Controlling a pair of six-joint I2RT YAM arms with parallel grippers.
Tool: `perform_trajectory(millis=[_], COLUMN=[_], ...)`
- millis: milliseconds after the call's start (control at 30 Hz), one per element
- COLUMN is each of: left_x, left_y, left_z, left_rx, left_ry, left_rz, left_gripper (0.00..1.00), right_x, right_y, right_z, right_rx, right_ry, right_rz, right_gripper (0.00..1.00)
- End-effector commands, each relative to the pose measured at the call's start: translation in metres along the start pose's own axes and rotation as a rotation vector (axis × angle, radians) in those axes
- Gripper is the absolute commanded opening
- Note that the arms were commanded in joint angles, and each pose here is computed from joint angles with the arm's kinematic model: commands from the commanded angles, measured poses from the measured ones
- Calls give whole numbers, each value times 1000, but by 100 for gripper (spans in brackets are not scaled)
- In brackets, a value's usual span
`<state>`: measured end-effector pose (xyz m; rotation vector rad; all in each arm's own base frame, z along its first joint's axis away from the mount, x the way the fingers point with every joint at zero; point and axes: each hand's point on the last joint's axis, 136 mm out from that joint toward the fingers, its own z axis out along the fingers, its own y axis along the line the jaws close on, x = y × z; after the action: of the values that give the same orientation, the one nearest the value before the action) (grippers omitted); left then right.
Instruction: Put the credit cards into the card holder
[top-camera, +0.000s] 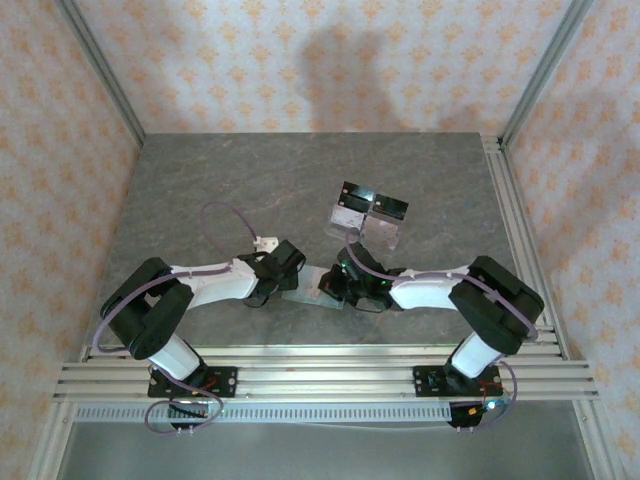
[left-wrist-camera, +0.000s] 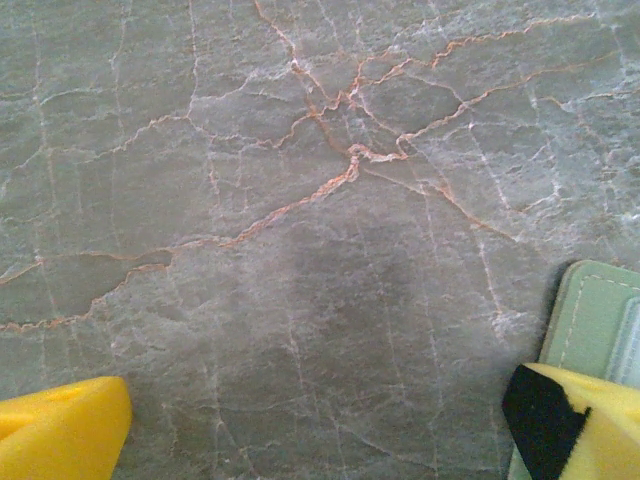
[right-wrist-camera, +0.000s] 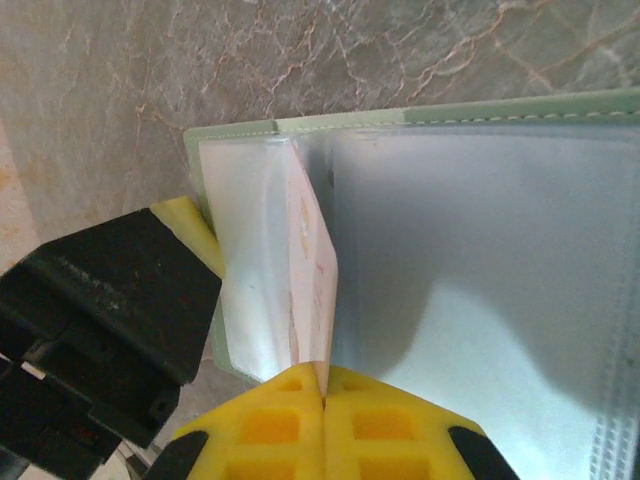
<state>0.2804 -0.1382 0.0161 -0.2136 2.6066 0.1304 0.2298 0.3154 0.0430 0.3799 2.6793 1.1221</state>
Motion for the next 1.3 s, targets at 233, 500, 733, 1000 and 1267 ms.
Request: perform_trajectory(millis=[233,500,733,1000,1267], left_x=[35,36,35,32,38], left_y=[7,8,9,15,15], left_z=[7,5,6,4,-6], left_rx=[-23,-23,-35,-60,-35], left_ry=[113,116,110,95,95], left_rz=[90,95,103,110,107], left_gripper=[100,100,100,100,100], right_x=[2,9,9,1,-4], right_y=[-23,-10,-7,1,3], right_z=[-23,-26,-23,-33,-39], right_rx=[42,-20,-47,-85,-119], right_ry=[104,204,205,143,108], right_rz=[-111,-202,-202,-212,-210], right_gripper=[0,0,0,0,0])
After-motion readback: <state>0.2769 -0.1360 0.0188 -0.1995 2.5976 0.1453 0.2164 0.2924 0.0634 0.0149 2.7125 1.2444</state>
